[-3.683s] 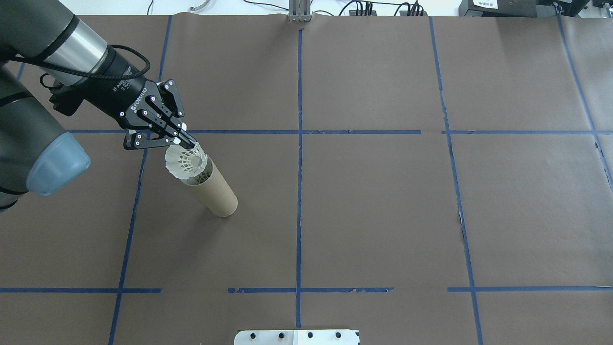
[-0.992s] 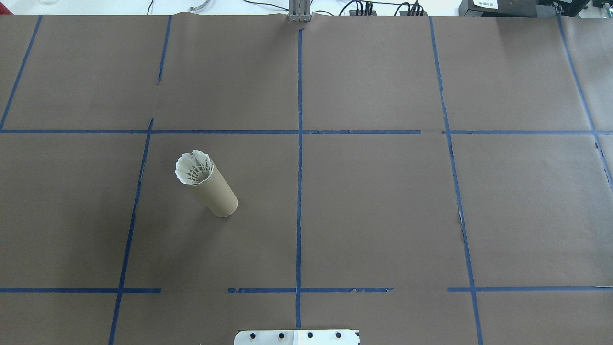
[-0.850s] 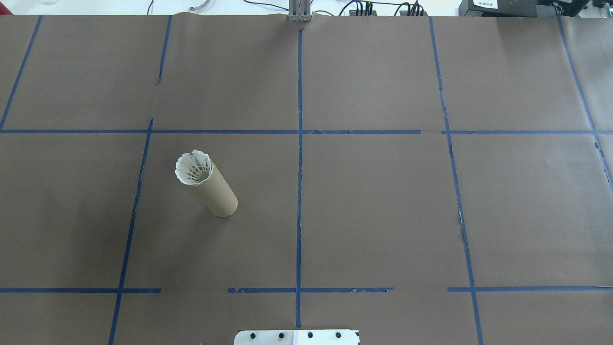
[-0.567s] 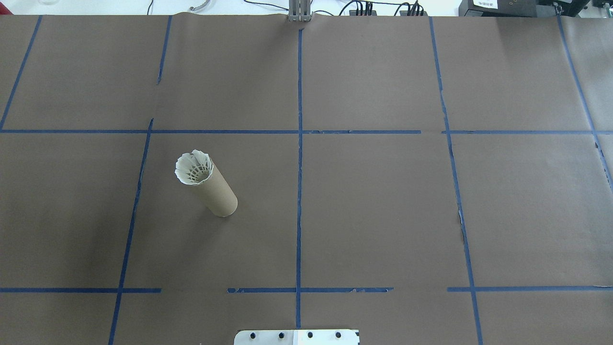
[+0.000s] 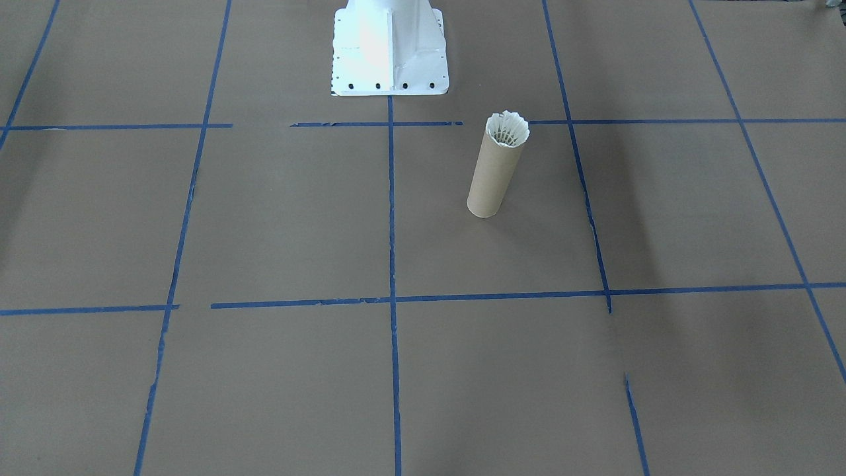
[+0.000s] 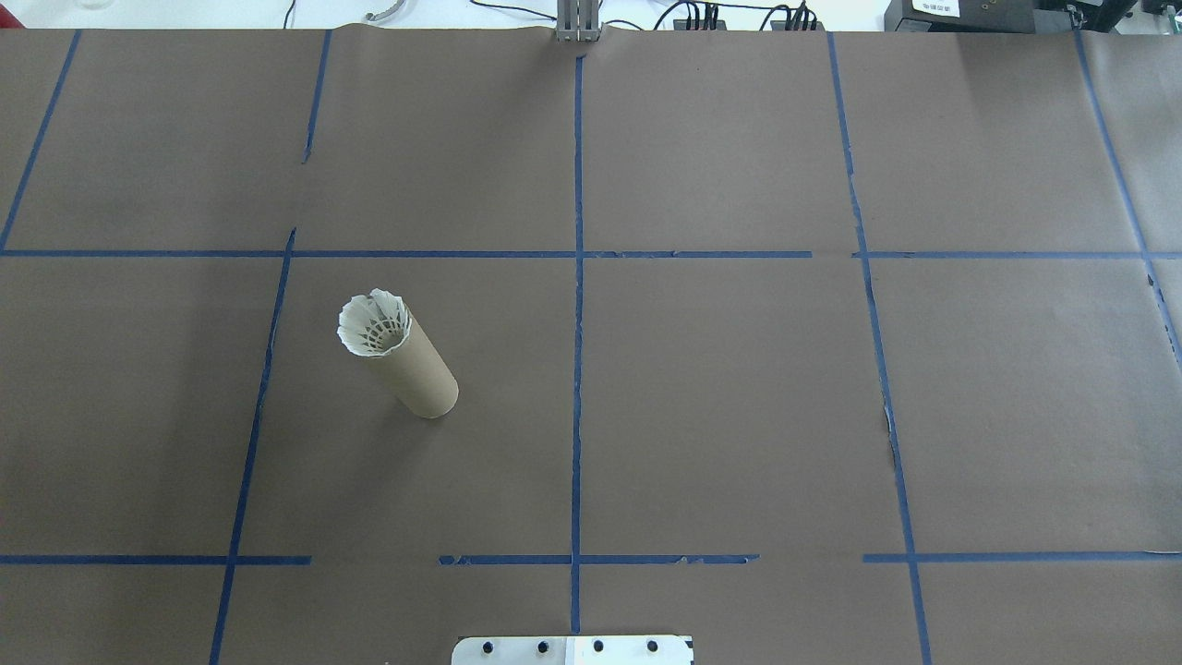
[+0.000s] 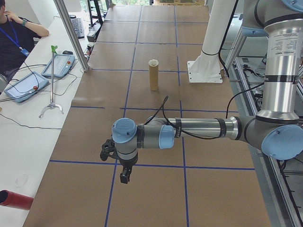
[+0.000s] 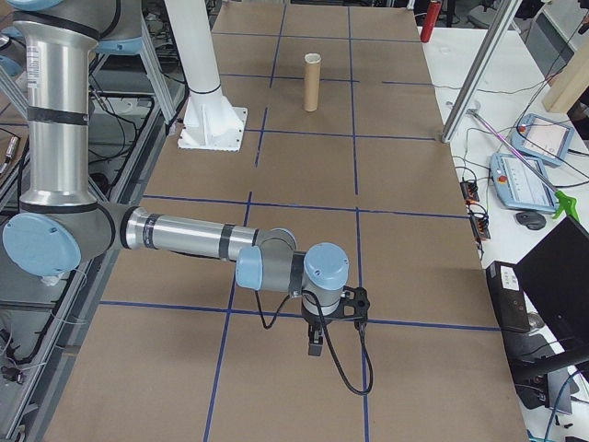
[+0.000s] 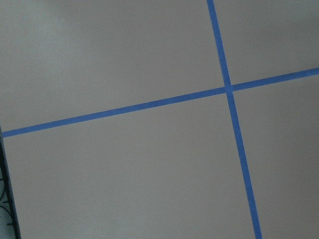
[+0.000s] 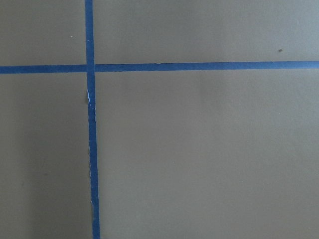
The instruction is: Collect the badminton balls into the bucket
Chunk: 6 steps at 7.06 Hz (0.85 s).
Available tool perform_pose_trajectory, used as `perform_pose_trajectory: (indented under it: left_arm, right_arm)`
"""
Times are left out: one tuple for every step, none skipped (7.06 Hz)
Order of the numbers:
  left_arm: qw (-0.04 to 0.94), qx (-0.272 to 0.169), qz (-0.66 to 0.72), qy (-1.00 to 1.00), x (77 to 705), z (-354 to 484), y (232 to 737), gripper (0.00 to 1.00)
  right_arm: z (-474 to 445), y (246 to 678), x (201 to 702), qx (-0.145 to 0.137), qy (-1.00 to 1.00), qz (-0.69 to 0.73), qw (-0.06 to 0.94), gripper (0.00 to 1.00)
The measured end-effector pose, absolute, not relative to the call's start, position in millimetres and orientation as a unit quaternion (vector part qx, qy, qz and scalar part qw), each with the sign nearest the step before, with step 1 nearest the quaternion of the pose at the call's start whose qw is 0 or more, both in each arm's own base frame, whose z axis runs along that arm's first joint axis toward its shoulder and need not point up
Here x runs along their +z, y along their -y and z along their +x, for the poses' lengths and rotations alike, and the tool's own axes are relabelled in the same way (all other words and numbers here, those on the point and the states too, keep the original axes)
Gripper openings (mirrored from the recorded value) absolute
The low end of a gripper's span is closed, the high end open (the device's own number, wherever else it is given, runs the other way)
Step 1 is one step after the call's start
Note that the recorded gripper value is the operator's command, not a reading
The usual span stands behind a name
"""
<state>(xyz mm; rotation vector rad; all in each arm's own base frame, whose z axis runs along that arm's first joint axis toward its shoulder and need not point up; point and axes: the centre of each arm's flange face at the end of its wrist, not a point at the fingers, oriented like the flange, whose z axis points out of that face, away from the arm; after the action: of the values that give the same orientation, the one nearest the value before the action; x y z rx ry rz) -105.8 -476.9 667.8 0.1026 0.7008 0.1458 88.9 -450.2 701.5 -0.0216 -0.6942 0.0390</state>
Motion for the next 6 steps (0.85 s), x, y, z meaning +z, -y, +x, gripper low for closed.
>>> perform_pose_trajectory:
  left_arm:
    - [0.929, 0.058, 0.049, -0.362, 664, -103, 477, 1.00]
    - [0.922, 0.044, 0.051, -0.380, 655, -100, 478, 1.00]
    - [0.917, 0.040, 0.057, -0.393, 647, -98, 480, 1.00]
    - [0.914, 0.042, 0.064, -0.399, 641, -98, 484, 1.00]
    - [0.912, 0.046, 0.073, -0.401, 633, -97, 487, 1.00]
    - [0.911, 0.049, 0.081, -0.400, 626, -97, 488, 1.00]
  right_arm:
    - [89, 450, 701, 0.019, 0.340, -0.011, 0.940, 1.00]
    - [89, 450, 701, 0.019, 0.340, -0.010, 0.940, 1.00]
    - [89, 450, 701, 0.019, 0.340, -0.010, 0.940, 1.00]
    - [89, 451, 701, 0.019, 0.340, -0.010, 0.940, 1.00]
    - [89, 450, 701, 0.019, 0.340, -0.010, 0.940, 1.00]
    - [89, 450, 701, 0.019, 0.340, -0.011, 0.940, 1.00]
